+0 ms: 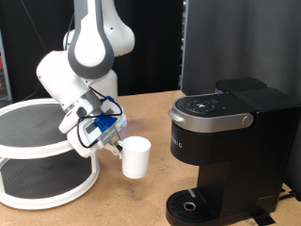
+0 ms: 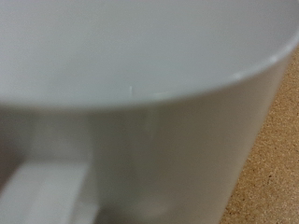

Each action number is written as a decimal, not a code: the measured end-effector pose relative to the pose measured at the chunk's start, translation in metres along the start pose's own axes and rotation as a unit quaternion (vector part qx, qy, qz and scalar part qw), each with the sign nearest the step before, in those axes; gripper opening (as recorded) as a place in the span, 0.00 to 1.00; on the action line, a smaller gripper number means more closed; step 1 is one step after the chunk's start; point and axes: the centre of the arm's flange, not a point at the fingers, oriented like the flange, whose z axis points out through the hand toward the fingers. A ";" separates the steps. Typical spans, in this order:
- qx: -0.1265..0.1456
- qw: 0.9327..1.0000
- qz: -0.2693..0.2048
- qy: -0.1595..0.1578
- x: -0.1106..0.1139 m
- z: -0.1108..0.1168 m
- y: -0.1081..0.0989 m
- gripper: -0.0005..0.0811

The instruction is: Make a cup of coffee with the keurig machine

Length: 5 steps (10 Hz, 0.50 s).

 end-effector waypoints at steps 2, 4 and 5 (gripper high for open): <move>0.001 1.000 0.005 -0.001 0.001 0.006 -0.003 0.09; 0.001 1.000 0.012 0.001 0.003 0.013 -0.007 0.09; 0.002 1.000 0.013 0.003 0.004 0.017 -0.008 0.09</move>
